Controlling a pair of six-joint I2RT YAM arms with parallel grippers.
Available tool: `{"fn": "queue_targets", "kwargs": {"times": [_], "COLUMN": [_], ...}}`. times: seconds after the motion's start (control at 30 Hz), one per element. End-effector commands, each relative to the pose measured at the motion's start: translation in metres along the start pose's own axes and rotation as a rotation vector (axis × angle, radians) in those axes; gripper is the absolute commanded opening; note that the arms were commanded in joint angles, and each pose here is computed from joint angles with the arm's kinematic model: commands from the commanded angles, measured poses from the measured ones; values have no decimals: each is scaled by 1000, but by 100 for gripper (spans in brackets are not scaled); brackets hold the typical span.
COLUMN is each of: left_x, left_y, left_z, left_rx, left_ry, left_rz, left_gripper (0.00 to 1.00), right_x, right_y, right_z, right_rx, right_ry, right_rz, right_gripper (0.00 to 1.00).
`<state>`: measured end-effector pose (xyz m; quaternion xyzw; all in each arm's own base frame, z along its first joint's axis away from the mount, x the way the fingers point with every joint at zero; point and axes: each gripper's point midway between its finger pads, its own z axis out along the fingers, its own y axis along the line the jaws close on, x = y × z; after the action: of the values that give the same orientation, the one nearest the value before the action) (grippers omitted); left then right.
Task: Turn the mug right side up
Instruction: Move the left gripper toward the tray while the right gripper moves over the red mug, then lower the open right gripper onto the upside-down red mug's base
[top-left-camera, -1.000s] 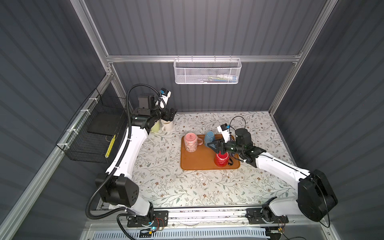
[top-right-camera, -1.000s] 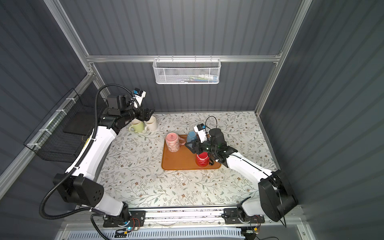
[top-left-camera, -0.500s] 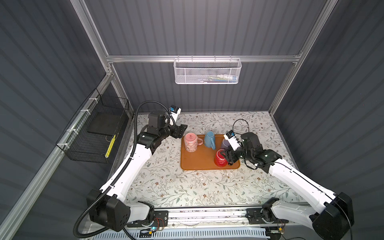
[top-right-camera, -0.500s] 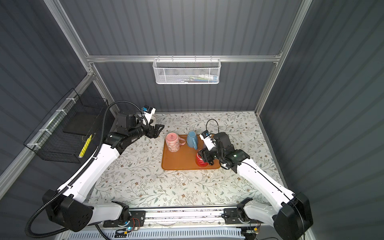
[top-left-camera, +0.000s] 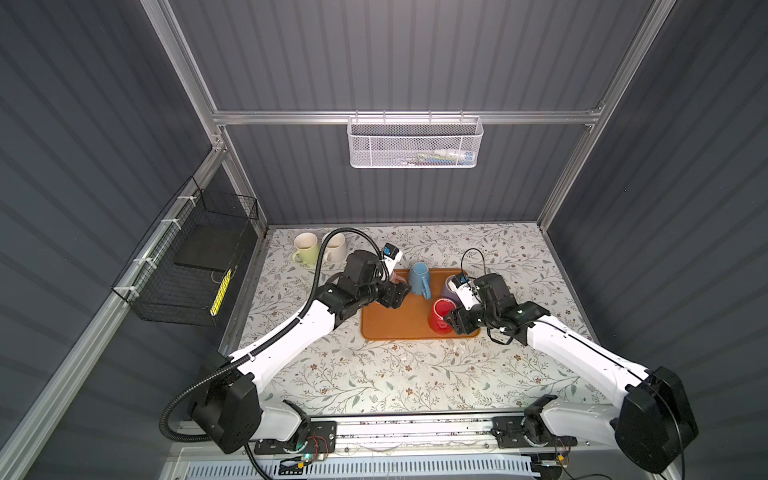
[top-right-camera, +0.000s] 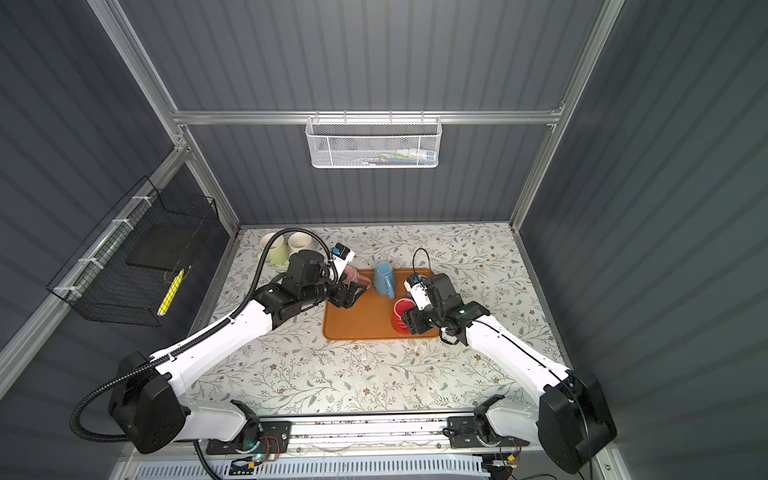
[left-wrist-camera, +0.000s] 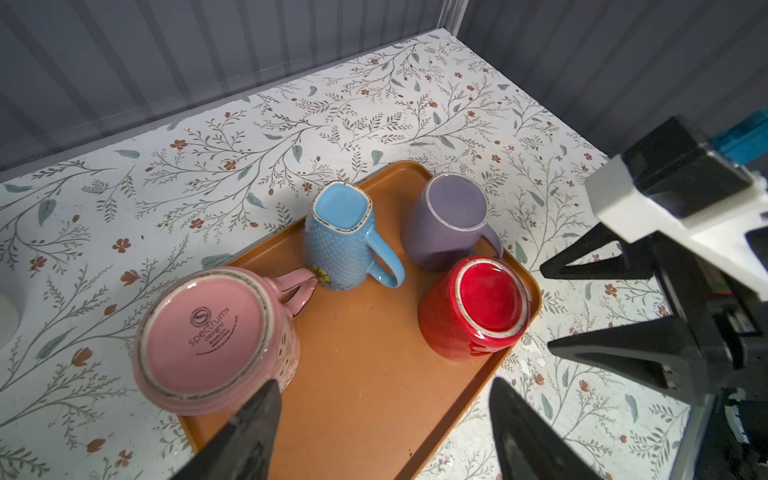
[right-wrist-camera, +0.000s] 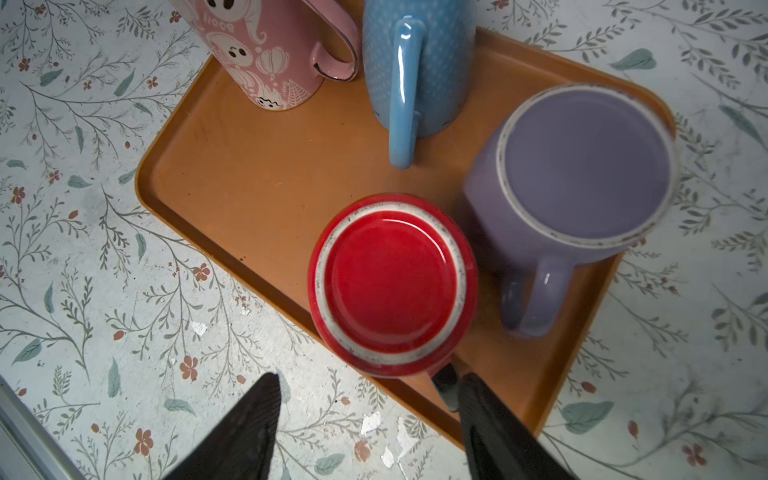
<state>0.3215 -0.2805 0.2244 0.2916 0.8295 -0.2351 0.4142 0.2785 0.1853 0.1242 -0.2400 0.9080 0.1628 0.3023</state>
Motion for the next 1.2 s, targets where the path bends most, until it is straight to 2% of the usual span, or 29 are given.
{"fn": "queue_targets", "kwargs": {"times": [0.0, 0.4, 1.0, 1.17], "left_x": [0, -2, -1, -2], "left_y": [5, 1, -2, -2], "left_z": [-3, 4, 3, 4], "left_rx": [-27, 0, 4, 5], "left_ry": [0, -3, 12, 13], "left_rz": [-6, -27, -21, -18], "left_gripper": [78, 78, 77, 77], "right_x": [7, 4, -4, -8], "right_y": [0, -15, 8, 24], "right_z": [7, 15, 28, 28], "right_rx": [-14, 18, -140, -221], "right_ry": [10, 6, -6, -8], "right_rz": [44, 111, 154, 187], "right_gripper": [70, 75, 79, 79]}}
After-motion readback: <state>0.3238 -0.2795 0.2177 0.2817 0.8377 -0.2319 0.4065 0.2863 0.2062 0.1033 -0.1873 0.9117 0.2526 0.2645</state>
